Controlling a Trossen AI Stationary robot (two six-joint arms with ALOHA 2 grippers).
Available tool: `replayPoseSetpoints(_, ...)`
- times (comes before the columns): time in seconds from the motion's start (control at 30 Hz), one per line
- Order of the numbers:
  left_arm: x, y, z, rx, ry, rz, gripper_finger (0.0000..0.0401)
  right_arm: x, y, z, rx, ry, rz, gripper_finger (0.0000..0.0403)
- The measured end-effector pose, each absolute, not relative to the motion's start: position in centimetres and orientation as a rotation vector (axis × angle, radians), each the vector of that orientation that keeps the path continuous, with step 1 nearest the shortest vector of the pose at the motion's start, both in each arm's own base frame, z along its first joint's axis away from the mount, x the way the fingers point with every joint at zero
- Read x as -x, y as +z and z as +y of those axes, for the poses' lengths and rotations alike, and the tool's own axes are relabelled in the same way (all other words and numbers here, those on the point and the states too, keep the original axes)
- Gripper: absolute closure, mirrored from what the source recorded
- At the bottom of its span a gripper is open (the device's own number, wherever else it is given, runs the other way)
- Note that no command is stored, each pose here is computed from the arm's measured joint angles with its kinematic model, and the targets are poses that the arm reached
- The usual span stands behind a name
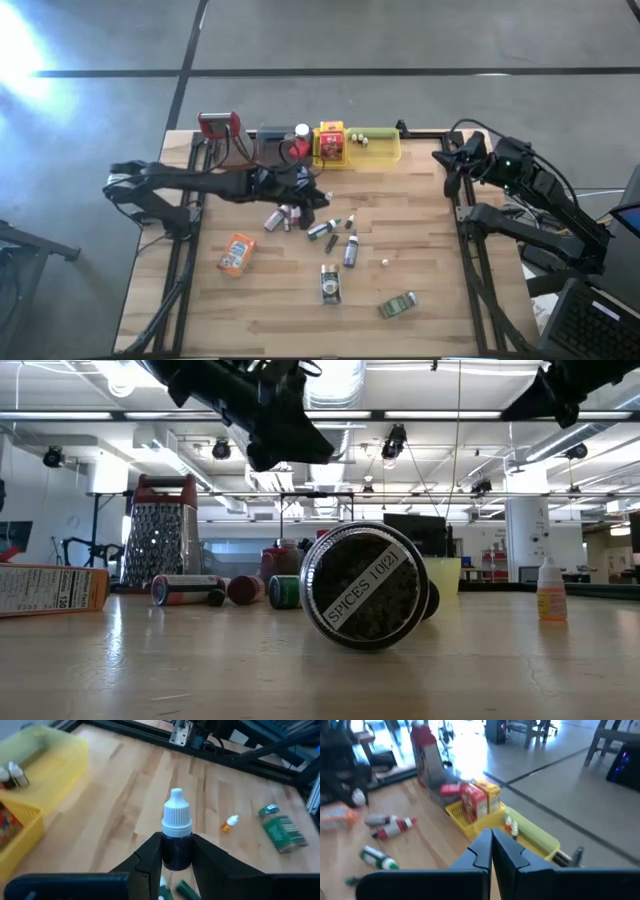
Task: Pick & Place Kitchen Items
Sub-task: Put the black food coloring bottle into the light yellow bin
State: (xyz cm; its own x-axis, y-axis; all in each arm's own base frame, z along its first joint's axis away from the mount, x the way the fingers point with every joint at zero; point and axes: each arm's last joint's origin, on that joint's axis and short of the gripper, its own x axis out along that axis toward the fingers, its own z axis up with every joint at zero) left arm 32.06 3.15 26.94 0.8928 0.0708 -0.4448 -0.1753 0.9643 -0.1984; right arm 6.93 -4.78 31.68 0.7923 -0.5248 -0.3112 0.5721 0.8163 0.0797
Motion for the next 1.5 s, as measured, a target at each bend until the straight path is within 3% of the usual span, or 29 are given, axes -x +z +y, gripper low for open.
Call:
replayPoseSetpoints(0.13,-33.3,27.2,3.9,0.160,0.127,0.450,0.0305,-7.8,31.8,-5.4,-0.235,-0.600,0.258,0.0394)
replayPoseSetpoints(0.43,-36.0,28.3,5.6,0.087,0.144,0.427,0.0305,-11.9,30.9,-7.4,-0.236,-0.343,0.316,0.0394)
replayPoseSetpoints(0.57,-36.6,28.7,6.4,0.124,0.165,0.448,0.0305,-12.9,31.1,-8.0,-0.243,-0.325,0.339,0.0387)
replayPoseSetpoints(0.87,-38.3,28.9,7.5,0.114,0.172,0.454,0.0305,-14.9,30.3,-8.0,-0.232,-0.248,0.391,0.0287)
replayPoseSetpoints(1.1,-39.7,28.1,7.8,0.096,0.035,0.462,0.0305,-16.6,30.4,-6.3,-0.294,0.034,0.370,0.0222)
replayPoseSetpoints(1.3,-40.9,28.0,7.7,0.071,-0.023,0.404,0.0305,-17.5,30.2,-5.3,-0.213,0.014,0.386,0.0202)
replayPoseSetpoints(1.5,-41.1,28.8,7.6,0.044,-0.040,0.327,0.0305,-17.8,30.3,-4.8,-0.142,-0.072,0.381,0.0210)
